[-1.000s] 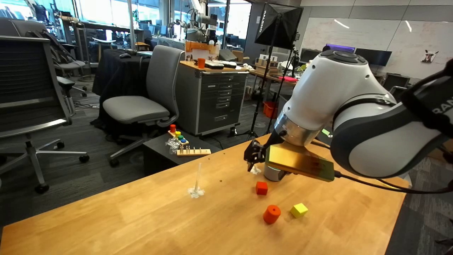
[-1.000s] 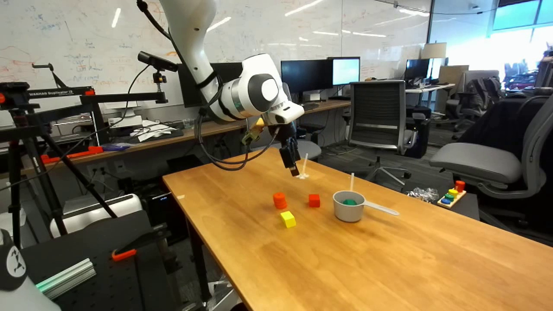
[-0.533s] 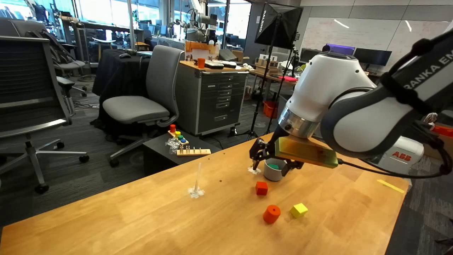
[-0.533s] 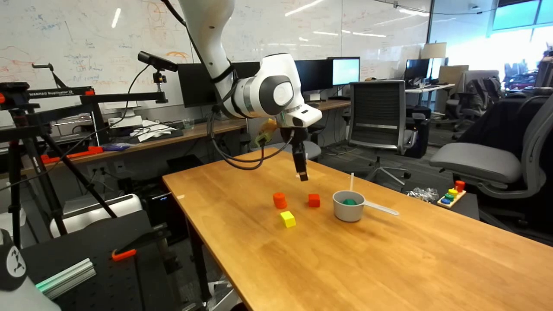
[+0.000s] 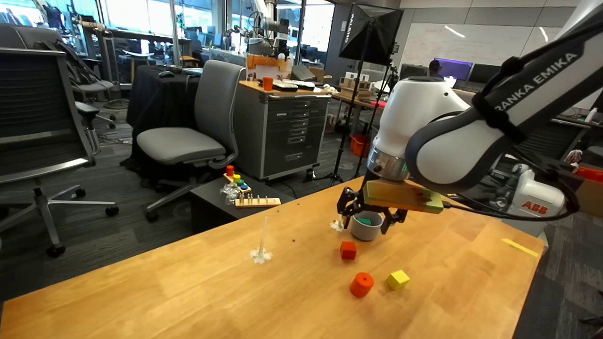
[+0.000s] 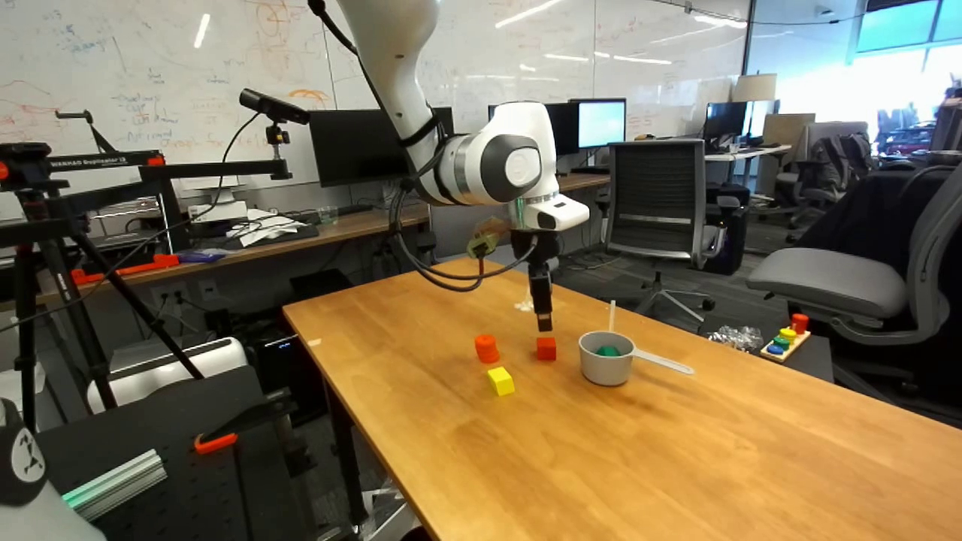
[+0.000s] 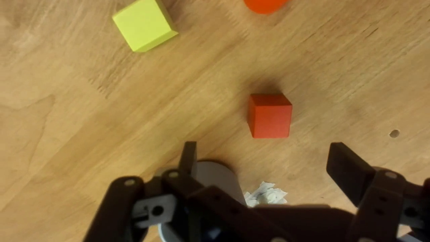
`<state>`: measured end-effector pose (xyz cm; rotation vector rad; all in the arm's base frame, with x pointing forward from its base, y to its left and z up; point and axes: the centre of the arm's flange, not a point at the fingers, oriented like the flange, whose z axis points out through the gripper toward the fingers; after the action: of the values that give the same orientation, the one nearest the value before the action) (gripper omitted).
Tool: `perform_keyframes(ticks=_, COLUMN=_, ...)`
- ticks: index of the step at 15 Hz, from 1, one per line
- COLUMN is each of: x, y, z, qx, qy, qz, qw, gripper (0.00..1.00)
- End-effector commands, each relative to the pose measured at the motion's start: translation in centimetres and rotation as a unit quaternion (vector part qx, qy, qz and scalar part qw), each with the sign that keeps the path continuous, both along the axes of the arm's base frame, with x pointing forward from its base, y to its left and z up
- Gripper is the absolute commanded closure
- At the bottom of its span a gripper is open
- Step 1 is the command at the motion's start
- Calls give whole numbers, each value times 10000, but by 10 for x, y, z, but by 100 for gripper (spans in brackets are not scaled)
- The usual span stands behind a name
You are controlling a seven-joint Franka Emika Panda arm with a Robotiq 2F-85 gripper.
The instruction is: Put all the blocks in the gray pot one at a time except the orange cylindrical block
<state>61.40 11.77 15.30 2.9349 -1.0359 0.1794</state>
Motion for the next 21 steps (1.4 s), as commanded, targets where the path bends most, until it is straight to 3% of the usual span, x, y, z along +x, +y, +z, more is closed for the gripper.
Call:
perform_keyframes(ticks=1, x=24, y=-1, z=-13, qx=-110, qy=337, qz=-100, qw=9993, gripper=0)
perform_keyframes(ticks=5, x=32, y=-4, z=-25, qx=-202, qy=509, qz=-87, qw=9985, gripper=0)
perform_keyframes(ticks=13, x=57, y=21, z=-39, qx=-218, qy=325, qz=268, qw=9989, gripper=0)
perform_keyframes(ticks=21, x=48, y=22, z=-43, qx=-309, qy=561, qz=19, qw=9979, gripper=0)
